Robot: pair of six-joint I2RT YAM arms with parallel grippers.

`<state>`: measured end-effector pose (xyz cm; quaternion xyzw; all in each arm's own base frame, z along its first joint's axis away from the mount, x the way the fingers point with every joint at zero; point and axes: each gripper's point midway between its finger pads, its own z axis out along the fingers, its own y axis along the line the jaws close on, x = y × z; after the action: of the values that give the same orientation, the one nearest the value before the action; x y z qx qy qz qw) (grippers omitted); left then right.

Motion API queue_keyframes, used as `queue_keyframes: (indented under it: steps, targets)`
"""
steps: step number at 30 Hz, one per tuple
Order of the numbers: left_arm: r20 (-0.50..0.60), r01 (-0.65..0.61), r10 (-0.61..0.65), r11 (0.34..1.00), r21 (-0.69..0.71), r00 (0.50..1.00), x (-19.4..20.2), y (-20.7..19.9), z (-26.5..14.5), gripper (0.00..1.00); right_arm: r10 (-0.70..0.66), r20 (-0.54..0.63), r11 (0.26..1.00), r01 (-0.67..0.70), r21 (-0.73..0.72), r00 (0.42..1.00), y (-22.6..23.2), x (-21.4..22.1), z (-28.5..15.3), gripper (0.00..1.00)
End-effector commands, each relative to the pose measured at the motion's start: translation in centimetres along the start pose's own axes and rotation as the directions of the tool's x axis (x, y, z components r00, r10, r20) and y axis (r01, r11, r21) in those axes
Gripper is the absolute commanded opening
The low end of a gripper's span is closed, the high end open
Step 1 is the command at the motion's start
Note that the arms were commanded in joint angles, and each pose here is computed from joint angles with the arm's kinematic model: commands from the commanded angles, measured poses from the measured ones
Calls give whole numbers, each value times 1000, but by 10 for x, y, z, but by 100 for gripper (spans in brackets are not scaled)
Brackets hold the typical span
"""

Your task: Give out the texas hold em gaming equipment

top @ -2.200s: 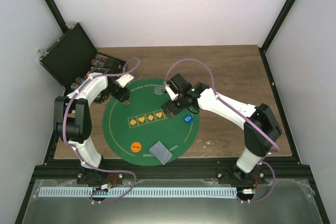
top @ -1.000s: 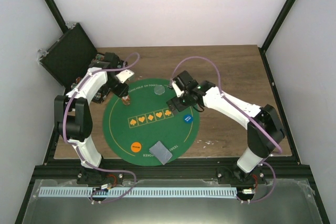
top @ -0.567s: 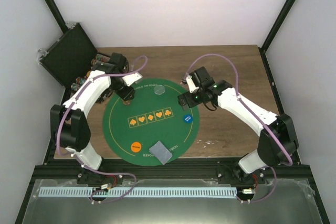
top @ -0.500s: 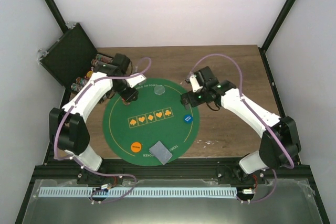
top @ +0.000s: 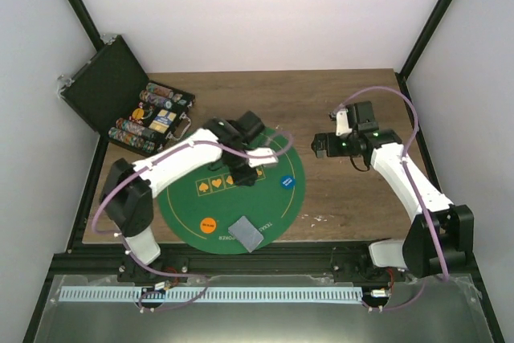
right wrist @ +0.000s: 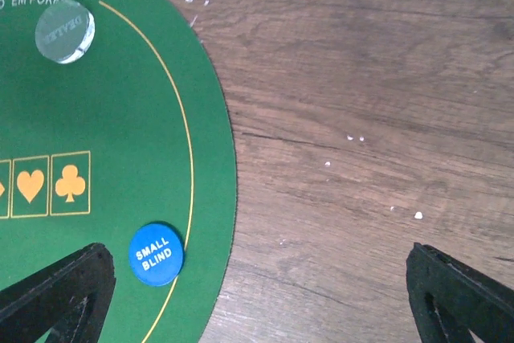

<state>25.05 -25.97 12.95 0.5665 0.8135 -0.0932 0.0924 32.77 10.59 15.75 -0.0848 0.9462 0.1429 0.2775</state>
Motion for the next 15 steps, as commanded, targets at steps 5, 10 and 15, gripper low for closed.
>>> queue_keyframes:
  steps: [5,10,15]
  targets:
    - [-26,-151,152,988,23,988,-57,-62,50,0,28,85,1000,-28,-1,996,-4,-13,-16,100]
    - [-39,-196,195,980,-30,980,-86,-74,72,0,25,113,1000,-25,-5,993,-2,-14,-26,100]
    - [-36,-161,159,985,-60,987,-102,-75,92,0,12,124,1000,-14,14,992,-3,-13,-35,100]
